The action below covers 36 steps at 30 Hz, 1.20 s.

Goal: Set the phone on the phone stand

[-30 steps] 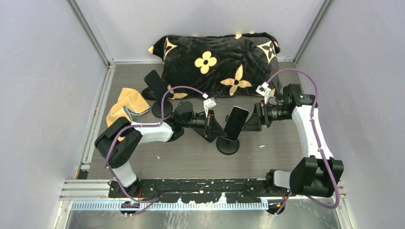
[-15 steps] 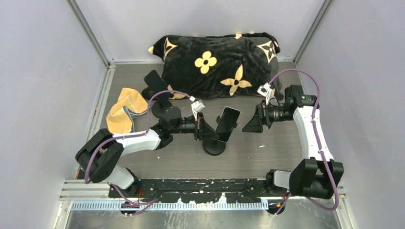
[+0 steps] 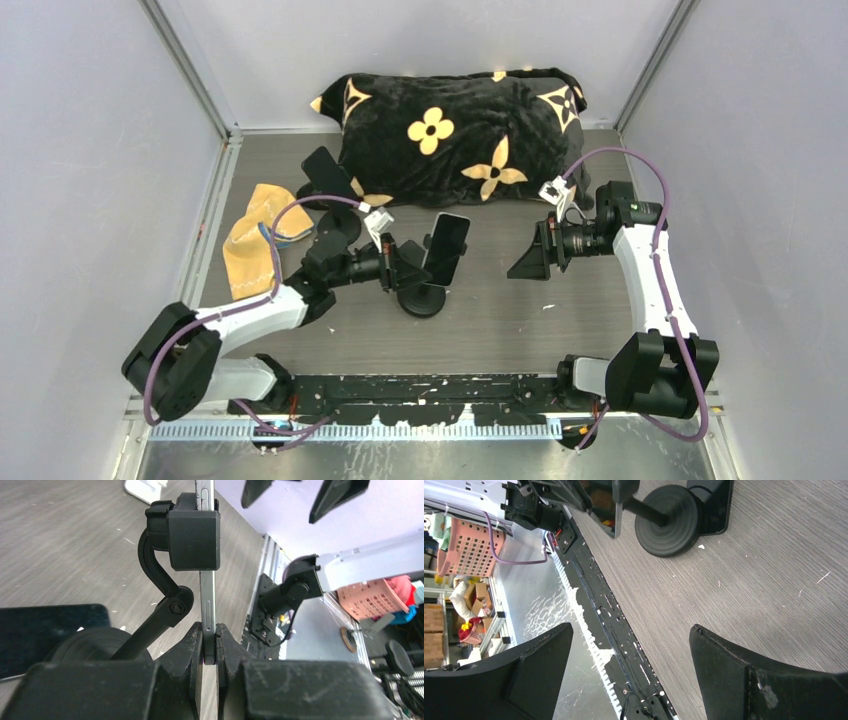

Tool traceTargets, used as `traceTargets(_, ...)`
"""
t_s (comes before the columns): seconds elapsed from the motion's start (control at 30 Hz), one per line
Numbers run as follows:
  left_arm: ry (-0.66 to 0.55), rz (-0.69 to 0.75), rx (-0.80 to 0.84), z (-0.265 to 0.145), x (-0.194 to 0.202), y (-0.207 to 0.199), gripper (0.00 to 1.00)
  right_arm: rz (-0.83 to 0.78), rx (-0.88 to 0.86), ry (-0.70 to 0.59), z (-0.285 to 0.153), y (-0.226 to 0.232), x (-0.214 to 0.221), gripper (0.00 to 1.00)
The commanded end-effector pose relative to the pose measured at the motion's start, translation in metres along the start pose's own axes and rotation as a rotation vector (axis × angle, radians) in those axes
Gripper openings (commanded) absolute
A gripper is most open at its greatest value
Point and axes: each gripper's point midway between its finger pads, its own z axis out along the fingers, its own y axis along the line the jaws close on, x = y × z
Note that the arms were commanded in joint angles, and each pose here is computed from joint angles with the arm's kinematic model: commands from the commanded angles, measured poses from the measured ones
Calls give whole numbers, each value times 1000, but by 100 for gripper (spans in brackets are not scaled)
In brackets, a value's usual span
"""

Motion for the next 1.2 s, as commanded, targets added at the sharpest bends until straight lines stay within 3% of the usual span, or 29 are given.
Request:
traceTargets(0.0, -219, 138, -13, -19, -63, -10, 1, -45, 3, -33, -1, 3, -3, 92)
traceTargets(0.53, -490, 157, -346, -109, -101, 37, 1, -26, 18, -27, 2, -7, 0, 92)
traceTargets(0.8, -586, 130, -542, -144, -103, 62, 1, -21, 19, -25, 3, -8, 2, 92)
traceTargets(1.17, -721, 74, -678, -178, -106, 82, 0, -14, 17, -23, 3, -9, 2, 92)
